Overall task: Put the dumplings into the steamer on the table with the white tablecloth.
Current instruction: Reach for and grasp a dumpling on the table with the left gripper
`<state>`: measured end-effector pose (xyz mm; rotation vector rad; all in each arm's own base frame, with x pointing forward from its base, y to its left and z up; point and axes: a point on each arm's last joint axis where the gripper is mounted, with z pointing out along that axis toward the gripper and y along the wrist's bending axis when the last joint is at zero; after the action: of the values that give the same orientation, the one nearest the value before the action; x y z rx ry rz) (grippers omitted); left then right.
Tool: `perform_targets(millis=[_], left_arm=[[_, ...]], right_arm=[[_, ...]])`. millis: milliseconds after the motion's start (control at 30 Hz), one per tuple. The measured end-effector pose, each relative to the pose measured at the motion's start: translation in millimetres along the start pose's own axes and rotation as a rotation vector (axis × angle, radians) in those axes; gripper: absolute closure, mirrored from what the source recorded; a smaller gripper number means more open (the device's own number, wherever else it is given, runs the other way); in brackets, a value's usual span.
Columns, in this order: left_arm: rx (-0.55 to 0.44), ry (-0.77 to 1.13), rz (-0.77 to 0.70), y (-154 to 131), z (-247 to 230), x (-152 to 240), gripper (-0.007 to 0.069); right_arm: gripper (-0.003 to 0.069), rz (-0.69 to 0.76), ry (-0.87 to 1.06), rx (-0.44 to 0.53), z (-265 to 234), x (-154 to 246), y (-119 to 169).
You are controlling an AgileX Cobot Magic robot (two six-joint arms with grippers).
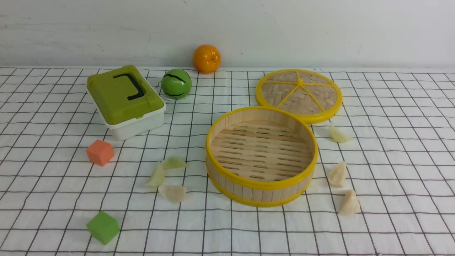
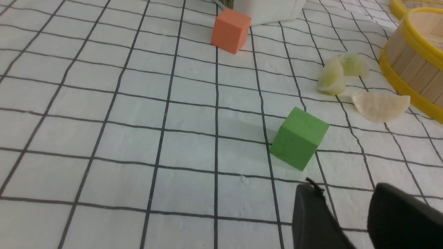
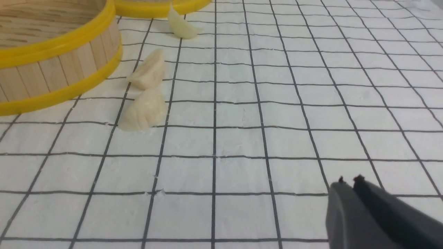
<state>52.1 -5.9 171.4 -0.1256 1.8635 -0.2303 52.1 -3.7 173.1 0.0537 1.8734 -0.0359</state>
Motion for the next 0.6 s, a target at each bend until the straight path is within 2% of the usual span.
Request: perform_targets(millis=[367, 600], left_arm=[[0.016, -0.093, 0.002, -1, 0, -8, 0.0386], [0.030, -0.176, 0.002, -3, -1, -16, 0.0386]], right_arm=[[0.0610, -0.073, -0.010, 0.028, 0, -1, -3], [0.0600, -0.077, -0.150, 0.013, 0, -12, -1]])
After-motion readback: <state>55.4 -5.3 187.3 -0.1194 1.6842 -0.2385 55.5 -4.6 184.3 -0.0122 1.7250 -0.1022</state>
